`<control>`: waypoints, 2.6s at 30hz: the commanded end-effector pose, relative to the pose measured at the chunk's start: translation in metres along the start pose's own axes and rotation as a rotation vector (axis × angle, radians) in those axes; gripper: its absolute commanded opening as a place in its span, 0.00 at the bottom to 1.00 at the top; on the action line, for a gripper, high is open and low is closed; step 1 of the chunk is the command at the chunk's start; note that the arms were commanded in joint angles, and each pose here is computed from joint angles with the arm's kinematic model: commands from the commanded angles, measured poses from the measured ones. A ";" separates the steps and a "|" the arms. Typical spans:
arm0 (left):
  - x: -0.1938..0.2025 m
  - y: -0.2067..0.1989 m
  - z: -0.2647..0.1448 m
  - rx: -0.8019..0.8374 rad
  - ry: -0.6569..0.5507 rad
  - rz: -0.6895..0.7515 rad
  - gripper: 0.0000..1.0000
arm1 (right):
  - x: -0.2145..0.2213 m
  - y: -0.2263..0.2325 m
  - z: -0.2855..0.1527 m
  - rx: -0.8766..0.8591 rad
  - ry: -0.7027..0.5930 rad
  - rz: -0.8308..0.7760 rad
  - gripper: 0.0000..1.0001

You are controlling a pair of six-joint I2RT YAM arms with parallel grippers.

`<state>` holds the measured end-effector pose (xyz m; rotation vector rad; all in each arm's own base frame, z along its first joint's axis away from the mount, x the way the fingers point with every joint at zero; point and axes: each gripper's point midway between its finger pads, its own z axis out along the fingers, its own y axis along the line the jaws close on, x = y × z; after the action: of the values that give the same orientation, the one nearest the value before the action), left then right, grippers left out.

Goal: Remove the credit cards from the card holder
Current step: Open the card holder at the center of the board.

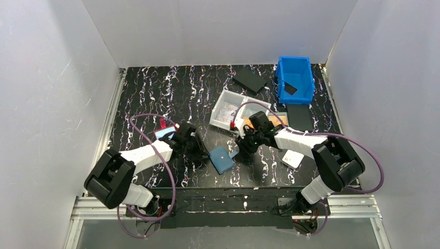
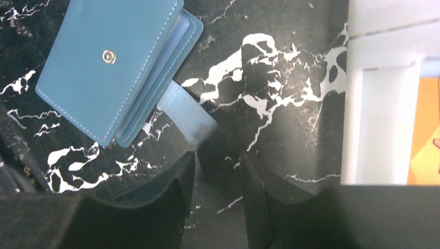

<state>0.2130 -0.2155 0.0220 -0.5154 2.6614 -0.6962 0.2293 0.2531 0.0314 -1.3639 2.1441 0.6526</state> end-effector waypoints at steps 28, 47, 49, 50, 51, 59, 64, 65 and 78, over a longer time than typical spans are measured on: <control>0.035 -0.064 -0.078 0.021 -0.098 0.470 0.88 | -0.037 0.003 -0.090 -0.223 -0.238 -0.142 0.64; 0.048 -0.071 -0.070 -0.110 -0.082 0.405 0.98 | -0.034 -0.016 -0.098 -0.158 -0.249 -0.093 0.65; 0.046 -0.077 -0.070 -0.187 -0.104 0.404 0.98 | -0.033 -0.018 -0.099 -0.152 -0.252 -0.088 0.65; 0.047 -0.075 -0.067 -0.230 -0.098 0.400 0.98 | -0.033 -0.018 -0.100 -0.151 -0.255 -0.084 0.65; 0.049 -0.076 -0.064 -0.258 -0.093 0.400 0.98 | -0.033 -0.019 -0.101 -0.148 -0.259 -0.080 0.65; 0.060 -0.087 -0.037 -0.332 -0.072 0.399 0.88 | -0.033 -0.023 -0.106 -0.137 -0.271 -0.066 0.65; 0.072 -0.087 -0.014 -0.389 -0.019 0.397 0.78 | -0.032 -0.024 -0.104 -0.139 -0.262 -0.055 0.64; 0.074 -0.087 -0.010 -0.404 -0.009 0.405 0.76 | -0.032 -0.025 -0.104 -0.139 -0.262 -0.054 0.64; 0.062 -0.066 -0.006 -0.609 -0.036 0.470 0.56 | -0.028 -0.034 -0.108 -0.118 -0.267 -0.026 0.64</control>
<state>0.1721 -0.3114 0.0369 -0.0433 2.8094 0.1456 0.2382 0.1952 0.1078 -1.3256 1.9364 0.9316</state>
